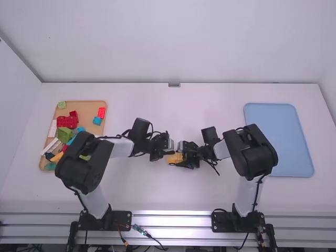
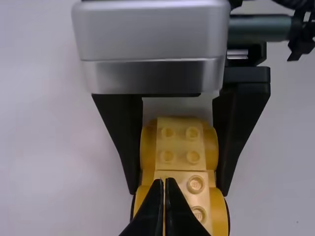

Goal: Assemble lego blocks to make yellow taxi

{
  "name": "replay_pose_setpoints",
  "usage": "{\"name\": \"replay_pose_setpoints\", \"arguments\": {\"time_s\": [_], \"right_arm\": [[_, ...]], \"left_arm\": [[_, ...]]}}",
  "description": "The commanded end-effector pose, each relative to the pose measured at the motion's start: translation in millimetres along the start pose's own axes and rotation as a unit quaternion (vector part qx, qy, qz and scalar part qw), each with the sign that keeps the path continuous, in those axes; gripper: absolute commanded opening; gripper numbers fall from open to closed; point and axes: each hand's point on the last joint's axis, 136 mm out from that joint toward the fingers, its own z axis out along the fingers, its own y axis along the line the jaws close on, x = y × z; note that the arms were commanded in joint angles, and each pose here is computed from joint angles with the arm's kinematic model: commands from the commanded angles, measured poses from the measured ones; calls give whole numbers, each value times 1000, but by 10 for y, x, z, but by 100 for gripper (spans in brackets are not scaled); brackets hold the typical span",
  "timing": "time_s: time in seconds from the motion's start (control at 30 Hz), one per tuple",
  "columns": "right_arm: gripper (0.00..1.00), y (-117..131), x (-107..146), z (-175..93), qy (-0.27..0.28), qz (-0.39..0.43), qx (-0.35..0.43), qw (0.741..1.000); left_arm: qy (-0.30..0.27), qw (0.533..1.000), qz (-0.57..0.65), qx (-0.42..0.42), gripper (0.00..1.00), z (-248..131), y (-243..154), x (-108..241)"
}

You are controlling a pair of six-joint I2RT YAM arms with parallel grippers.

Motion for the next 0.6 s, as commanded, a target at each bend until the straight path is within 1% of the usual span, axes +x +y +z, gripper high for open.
{"name": "replay_pose_setpoints", "arguments": {"time_s": [0.0, 0.5, 0.57], "right_arm": [[53, 18, 28, 24, -2, 9, -7, 1000], [52, -33, -4, 24, -3, 16, -4, 1000], [52, -24, 1, 24, -4, 15, -4, 1000]], "left_arm": [[-5, 1000, -16, 22, 3, 46, -117, 48], [22, 996, -62, 53, 2, 169, -275, 377], [35, 996, -67, 46, 2, 176, -274, 450]]}}
